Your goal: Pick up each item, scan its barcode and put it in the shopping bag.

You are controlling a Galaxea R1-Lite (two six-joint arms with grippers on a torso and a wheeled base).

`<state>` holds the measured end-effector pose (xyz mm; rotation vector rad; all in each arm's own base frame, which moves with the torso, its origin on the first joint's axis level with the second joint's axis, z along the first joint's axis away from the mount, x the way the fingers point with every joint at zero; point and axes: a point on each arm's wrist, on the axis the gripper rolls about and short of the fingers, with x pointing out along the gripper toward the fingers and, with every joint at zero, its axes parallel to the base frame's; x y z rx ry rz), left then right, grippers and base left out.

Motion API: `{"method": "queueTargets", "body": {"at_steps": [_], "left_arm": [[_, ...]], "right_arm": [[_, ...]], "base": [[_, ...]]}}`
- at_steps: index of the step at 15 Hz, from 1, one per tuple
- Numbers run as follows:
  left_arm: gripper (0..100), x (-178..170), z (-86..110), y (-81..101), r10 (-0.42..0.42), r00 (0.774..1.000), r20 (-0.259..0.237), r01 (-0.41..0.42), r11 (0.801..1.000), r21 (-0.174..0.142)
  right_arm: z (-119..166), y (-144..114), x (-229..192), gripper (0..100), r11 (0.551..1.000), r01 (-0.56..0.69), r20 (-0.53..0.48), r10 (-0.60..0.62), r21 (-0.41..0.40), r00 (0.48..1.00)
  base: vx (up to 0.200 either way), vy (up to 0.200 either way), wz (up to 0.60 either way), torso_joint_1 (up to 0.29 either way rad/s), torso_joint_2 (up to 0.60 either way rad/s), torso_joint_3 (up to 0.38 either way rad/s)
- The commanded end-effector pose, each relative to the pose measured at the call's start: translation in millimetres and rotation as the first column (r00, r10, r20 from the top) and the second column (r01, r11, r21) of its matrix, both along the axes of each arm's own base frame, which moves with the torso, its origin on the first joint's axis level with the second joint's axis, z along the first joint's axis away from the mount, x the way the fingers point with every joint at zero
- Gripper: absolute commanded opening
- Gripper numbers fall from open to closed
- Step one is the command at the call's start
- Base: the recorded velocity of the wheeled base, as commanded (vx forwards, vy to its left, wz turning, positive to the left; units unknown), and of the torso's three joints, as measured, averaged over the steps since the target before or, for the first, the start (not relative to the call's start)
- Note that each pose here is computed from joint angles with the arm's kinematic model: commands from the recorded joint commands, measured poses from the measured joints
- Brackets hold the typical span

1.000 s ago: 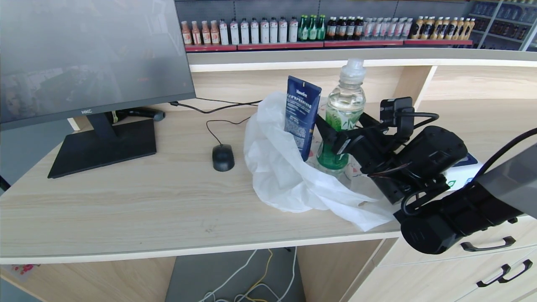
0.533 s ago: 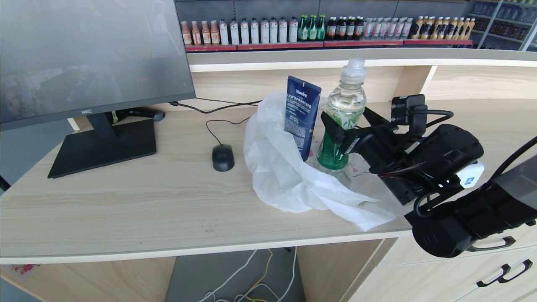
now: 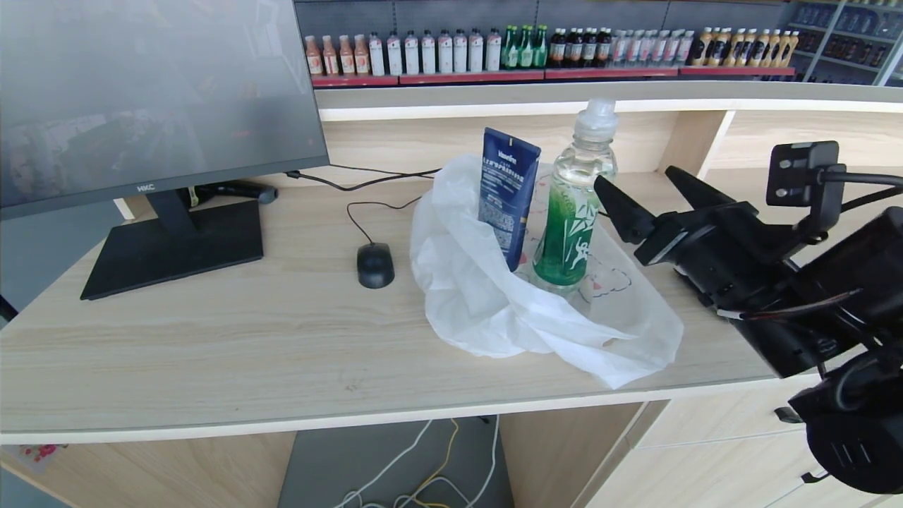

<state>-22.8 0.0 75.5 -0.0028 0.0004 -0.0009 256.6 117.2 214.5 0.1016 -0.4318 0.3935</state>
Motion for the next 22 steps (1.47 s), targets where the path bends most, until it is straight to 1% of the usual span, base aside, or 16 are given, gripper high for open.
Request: {"method": "queueTargets", "body": {"at_steps": [1, 2, 3, 5, 6, 7, 8, 10, 11, 13, 14, 15, 16, 17, 20, 22], "left_arm": [[100, 0.0, 0.0, 0.0, -0.001, 1.000, 0.000, 0.001, 1.000, 0.000], [100, 0.0, 0.0, 0.0, 0.001, 1.000, 0.000, -0.001, 1.000, 0.000], [100, 0.0, 0.0, 0.0, -0.001, 1.000, 0.000, 0.001, 1.000, 0.000], [100, 0.0, 0.0, 0.0, -0.001, 1.000, 0.000, 0.001, 1.000, 0.000], [100, 0.0, 0.0, 0.0, 0.001, 1.000, 0.000, -0.001, 1.000, 0.000], [100, 0.0, 0.0, 0.0, -0.001, 1.000, 0.000, 0.001, 1.000, 0.000], [100, 0.0, 0.0, 0.0, -0.001, 1.000, 0.000, 0.001, 1.000, 0.001], [100, 0.0, 0.0, 0.0, -0.001, 1.000, 0.000, 0.001, 1.000, 0.000], [100, 0.0, 0.0, 0.0, -0.001, 1.000, 0.000, 0.001, 1.000, 0.001], [100, 0.0, 0.0, 0.0, -0.001, 1.000, 0.000, 0.001, 1.000, 0.001], [100, 0.0, 0.0, 0.0, -0.001, 1.000, 0.000, 0.001, 1.000, 0.001], [100, 0.0, 0.0, 0.0, -0.001, 1.000, 0.000, 0.001, 1.000, 0.001], [100, 0.0, 0.0, 0.0, -0.001, 1.000, 0.000, 0.001, 1.000, 0.001], [100, 0.0, 0.0, 0.0, -0.001, 1.000, 0.000, 0.001, 1.000, 0.001], [100, 0.0, 0.0, 0.0, -0.001, 1.000, 0.000, 0.001, 1.000, 0.001], [100, 0.0, 0.0, 0.0, -0.001, 1.000, 0.000, 0.001, 1.000, 0.001]], "right_arm": [[15.2, -30.8, -62.4, 100, 1.000, 0.008, 0.049, -0.009, 0.024, 0.999], [12.4, -36.7, -73.3, 100, 1.000, 0.012, 0.044, -0.013, 0.021, 0.999], [-0.7, -52.2, -106.2, 100, 1.000, 0.019, 0.018, -0.020, 0.012, 1.000], [-22.9, -67.8, -141.5, 100, 1.000, 0.016, -0.034, -0.016, 0.013, 0.999], [-26.1, -75.1, -156.0, 100, 0.999, 0.027, -0.022, -0.026, 0.032, 0.999], [-23.8, -77.8, -159.3, 100, 0.998, 0.044, -0.007, -0.043, 0.051, 0.999], [-25.8, -83.5, -167.6, 100, 0.996, 0.071, -0.037, -0.070, 0.051, 0.997], [-33.9, -91.4, -187.3, 100, 0.997, 0.079, -0.090, -0.079, 0.003, 0.993], [-46.6, -99.3, -207.5, 100, 0.996, 0.080, -0.147, -0.086, -0.048, 0.985], [-77.7, -111.5, -240.0, 100, 0.989, 0.045, -0.235, -0.079, -0.144, 0.969], [-89.5, -115.1, -248.9, 100, 0.986, 0.037, -0.269, -0.080, -0.162, 0.960], [-113.3, -121.5, -264.8, 100, 0.980, 0.017, -0.323, -0.081, -0.197, 0.943], [-131.3, -125.5, -275.9, 100, 0.974, -0.010, -0.341, -0.071, -0.228, 0.937], [-138.8, -126.2, -277.9, 100, 0.969, -0.028, -0.364, -0.065, -0.245, 0.929], [-138.2, -126.0, -277.6, 100, 0.972, -0.022, -0.354, -0.065, -0.236, 0.933], [-137.4, -124.6, -274.9, 100, 0.968, -0.013, -0.387, -0.087, -0.250, 0.918]], "base": [[0.000, 0.000, 0.00, 0.000, 0.00, 0.000], [0.000, 0.000, 0.00, 0.000, 0.00, 0.000], [0.000, 0.000, 0.00, 0.000, 0.00, 0.000], [0.000, 0.000, 0.00, 0.000, 0.00, 0.000], [0.000, 0.000, 0.00, 0.000, 0.00, 0.000], [0.000, 0.000, 0.00, 0.000, 0.00, 0.000], [0.000, 0.000, 0.00, 0.000, 0.00, 0.000], [0.000, 0.000, 0.00, 0.000, 0.00, 0.000], [0.000, 0.000, 0.00, 0.000, 0.00, 0.000], [0.000, 0.000, 0.00, 0.000, 0.00, 0.000], [0.000, 0.000, 0.00, 0.000, 0.00, 0.000], [0.000, 0.000, 0.00, 0.000, 0.00, 0.000], [0.000, 0.000, 0.00, 0.000, 0.00, 0.000], [0.000, 0.000, 0.00, 0.000, 0.00, 0.000], [0.000, 0.000, 0.00, 0.000, 0.00, 0.000], [0.000, 0.000, 0.00, 0.000, 0.00, 0.000]]}}
